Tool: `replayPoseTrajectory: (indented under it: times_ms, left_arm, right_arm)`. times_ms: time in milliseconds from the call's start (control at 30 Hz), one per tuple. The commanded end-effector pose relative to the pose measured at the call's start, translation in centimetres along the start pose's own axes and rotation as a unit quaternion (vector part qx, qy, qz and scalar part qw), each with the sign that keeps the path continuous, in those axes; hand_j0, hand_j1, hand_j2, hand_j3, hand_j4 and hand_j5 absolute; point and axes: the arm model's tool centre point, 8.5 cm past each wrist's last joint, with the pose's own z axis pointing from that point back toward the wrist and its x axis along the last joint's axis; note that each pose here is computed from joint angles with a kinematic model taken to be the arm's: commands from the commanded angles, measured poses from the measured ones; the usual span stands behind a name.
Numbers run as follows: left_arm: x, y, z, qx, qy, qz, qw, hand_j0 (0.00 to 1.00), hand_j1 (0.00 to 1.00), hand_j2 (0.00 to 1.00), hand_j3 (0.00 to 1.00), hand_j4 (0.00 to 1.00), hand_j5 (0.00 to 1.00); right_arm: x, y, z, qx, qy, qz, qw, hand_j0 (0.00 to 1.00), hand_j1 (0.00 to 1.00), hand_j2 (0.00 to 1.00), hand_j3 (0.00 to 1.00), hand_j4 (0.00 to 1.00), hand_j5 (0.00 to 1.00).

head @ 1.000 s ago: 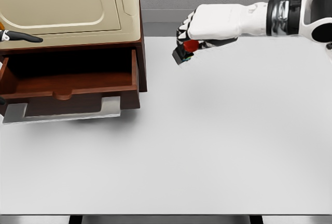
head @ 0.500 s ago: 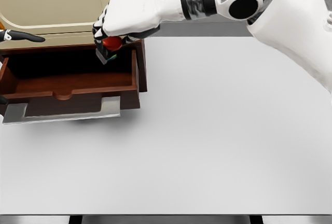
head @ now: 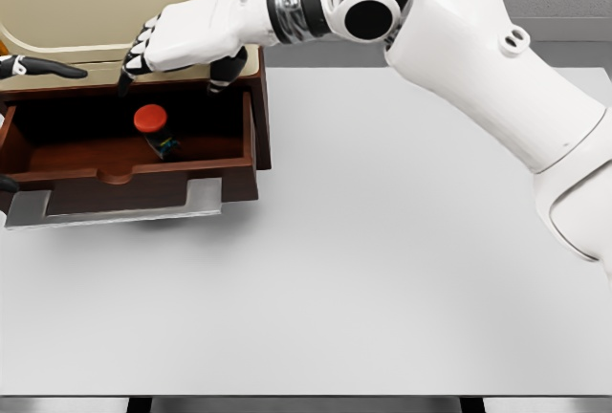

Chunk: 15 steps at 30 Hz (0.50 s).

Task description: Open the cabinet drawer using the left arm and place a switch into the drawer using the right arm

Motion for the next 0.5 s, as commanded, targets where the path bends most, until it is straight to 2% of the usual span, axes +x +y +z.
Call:
replayPoseTrajectory:
  times_ms: [0, 67, 100, 133, 200, 267, 467]
  left_arm:
    - [0.1, 0.1, 0.0, 0.003, -0.002, 0.002, 1.0000, 1.00, 1.00, 1.00, 1.00, 1.00, 1.00]
    - [0.1, 0.1, -0.1, 0.003, -0.003, 0.003, 1.0000, 1.00, 1.00, 1.00, 1.00, 1.00, 1.00]
    - [0.1, 0.0, -0.2, 0.003, -0.005, 0.004, 1.0000, 1.00, 1.00, 1.00, 1.00, 1.00, 1.00]
    - [0.1, -0.1, -0.7, 0.002, -0.013, 0.005, 0.9999, 1.00, 1.00, 1.00, 1.00, 1.00, 1.00]
    - [0.5, -0.1, -2.1, 0.004, -0.039, 0.003, 0.9992, 1.00, 1.00, 1.00, 1.00, 1.00, 1.00]
    - [0.6, -0.3, -4.2, 0.007, -0.075, 0.008, 0.9971, 1.00, 1.00, 1.00, 1.00, 1.00, 1.00]
    - [0.8, -0.5, -5.5, 0.009, -0.098, 0.011, 0.9951, 1.00, 1.00, 1.00, 1.00, 1.00, 1.00]
  right_arm:
    - [-1.1, 1.0, 6.7, -0.003, 0.043, 0.016, 0.9989, 1.00, 1.00, 1.00, 1.00, 1.00, 1.00]
    - [-2.4, 4.5, 16.5, 0.008, 0.121, 0.005, 0.9926, 1.00, 1.00, 1.00, 1.00, 1.00, 1.00]
    - [-3.0, 6.5, 21.4, 0.008, 0.169, -0.016, 0.9855, 1.00, 1.00, 1.00, 1.00, 1.00, 1.00]
    - [-3.0, 9.6, 25.5, 0.031, 0.210, -0.040, 0.9764, 1.00, 1.00, 1.00, 1.00, 1.00, 1.00]
    - [-2.3, 13.2, 27.3, 0.058, 0.224, -0.070, 0.9705, 1.00, 1.00, 1.00, 1.00, 1.00, 1.00]
    - [-1.9, 15.7, 27.0, 0.073, 0.219, -0.092, 0.9687, 1.00, 1.00, 1.00, 1.00, 1.00, 1.00]
    - [-1.7, 16.8, 26.8, 0.082, 0.218, -0.101, 0.9673, 1.00, 1.00, 1.00, 1.00, 1.00, 1.00]
